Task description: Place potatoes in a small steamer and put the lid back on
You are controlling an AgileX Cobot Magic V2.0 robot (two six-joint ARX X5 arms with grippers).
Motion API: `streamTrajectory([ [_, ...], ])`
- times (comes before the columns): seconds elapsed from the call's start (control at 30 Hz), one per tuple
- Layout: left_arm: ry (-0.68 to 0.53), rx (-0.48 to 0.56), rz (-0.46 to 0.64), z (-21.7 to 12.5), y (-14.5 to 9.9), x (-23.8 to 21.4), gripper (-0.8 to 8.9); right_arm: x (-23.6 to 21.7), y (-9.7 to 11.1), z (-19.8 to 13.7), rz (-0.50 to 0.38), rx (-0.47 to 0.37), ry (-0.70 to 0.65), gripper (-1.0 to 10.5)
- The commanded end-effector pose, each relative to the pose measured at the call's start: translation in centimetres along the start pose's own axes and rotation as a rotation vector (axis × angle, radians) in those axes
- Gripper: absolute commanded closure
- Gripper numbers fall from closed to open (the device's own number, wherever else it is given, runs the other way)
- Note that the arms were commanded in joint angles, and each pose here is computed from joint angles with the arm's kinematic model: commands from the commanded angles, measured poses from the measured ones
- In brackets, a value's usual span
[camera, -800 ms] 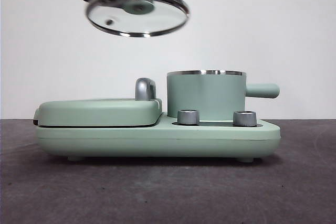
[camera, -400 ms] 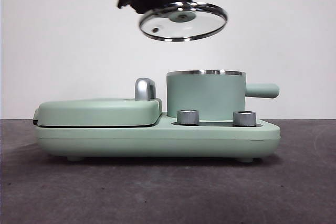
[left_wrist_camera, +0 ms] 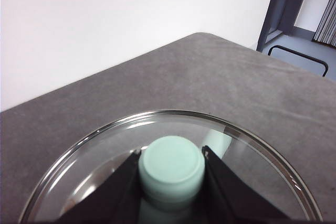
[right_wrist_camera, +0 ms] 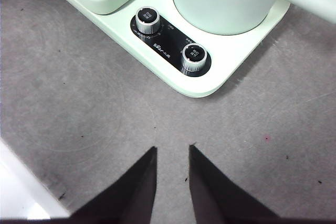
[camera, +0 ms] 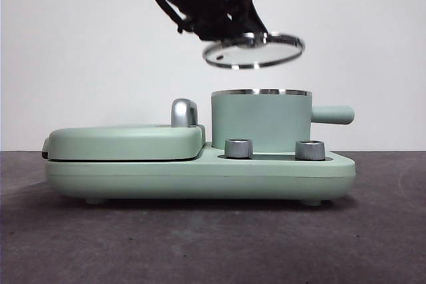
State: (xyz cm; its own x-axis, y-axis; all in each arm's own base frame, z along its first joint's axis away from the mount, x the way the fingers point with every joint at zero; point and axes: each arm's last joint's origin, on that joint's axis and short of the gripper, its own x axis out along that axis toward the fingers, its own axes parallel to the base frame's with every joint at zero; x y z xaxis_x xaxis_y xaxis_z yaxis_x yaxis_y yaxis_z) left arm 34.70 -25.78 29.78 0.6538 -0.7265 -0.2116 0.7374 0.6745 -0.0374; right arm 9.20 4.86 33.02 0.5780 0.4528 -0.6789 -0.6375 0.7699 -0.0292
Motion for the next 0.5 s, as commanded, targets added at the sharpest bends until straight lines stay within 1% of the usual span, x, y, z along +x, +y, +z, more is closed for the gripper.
streamTrajectory([
  [0.03,-0.042,0.018,-0.013,0.1,-0.3,1.2,7.98,-0.1,0.1,0.3,0.009,-0.007,-0.012,8.5],
  [0.27,-0.02,0.042,-0.016,-1.0,-0.2,2.1,7.98,-0.1,0.1,0.3,0.009,-0.006,-0.014,8.5],
  [0.5,-0.016,0.044,-0.02,-2.0,-0.2,2.9,7.99,-0.1,0.1,0.4,0.007,-0.007,-0.019,8.5],
])
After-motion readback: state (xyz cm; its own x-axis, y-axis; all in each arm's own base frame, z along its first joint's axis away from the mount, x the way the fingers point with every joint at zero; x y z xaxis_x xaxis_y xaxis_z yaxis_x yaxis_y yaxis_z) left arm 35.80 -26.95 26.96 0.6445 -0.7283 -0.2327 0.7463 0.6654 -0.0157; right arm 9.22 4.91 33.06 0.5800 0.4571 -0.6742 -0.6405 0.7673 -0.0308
